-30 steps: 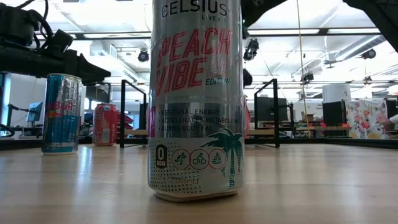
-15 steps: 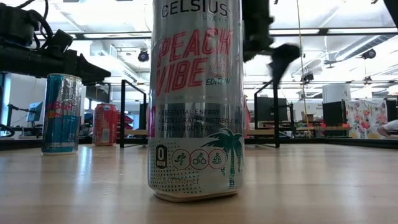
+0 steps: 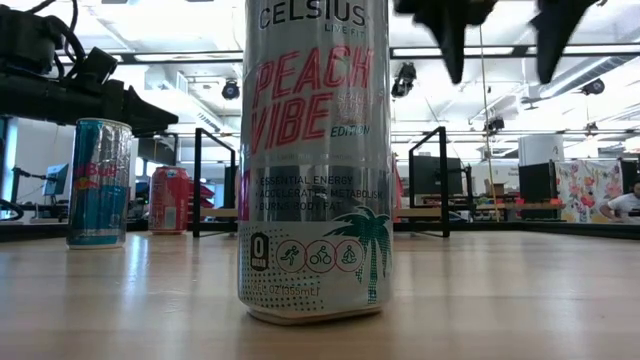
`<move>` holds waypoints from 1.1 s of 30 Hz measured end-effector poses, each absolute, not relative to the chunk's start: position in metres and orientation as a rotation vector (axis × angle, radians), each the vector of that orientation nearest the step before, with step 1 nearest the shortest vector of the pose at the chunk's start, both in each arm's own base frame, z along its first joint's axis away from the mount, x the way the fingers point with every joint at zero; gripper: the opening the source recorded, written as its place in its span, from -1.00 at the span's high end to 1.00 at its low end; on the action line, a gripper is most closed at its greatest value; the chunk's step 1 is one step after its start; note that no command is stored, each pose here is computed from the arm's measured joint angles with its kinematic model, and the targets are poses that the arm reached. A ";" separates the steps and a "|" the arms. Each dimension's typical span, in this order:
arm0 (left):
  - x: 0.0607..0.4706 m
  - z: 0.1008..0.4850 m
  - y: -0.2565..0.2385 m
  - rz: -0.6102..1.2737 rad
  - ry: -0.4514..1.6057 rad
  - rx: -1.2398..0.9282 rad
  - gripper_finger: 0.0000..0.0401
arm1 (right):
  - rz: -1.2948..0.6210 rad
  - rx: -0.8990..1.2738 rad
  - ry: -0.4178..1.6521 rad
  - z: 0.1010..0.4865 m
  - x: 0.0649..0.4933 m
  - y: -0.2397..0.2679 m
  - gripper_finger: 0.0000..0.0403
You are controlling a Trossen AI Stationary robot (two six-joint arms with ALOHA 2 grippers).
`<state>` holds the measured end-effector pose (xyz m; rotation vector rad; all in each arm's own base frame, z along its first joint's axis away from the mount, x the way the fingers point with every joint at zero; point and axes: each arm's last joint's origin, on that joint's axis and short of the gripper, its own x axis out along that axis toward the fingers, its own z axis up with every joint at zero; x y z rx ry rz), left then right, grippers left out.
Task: Place canned beverage on shelf
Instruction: Put the white and pink soda can on the shelf
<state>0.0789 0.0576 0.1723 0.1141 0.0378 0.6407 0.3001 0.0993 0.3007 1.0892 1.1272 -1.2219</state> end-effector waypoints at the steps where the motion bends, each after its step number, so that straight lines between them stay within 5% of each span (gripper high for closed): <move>1: 0.079 0.172 0.058 0.641 0.038 0.114 -0.99 | -1.244 1.077 1.102 0.300 0.295 0.107 -0.99; 9: 0.079 0.172 0.058 0.641 0.038 0.114 -0.99 | -1.428 1.119 0.974 0.290 0.261 0.150 -0.99; 33: 0.079 0.172 0.058 0.641 0.038 0.114 -0.99 | -1.441 1.291 1.062 0.306 0.197 0.213 -0.99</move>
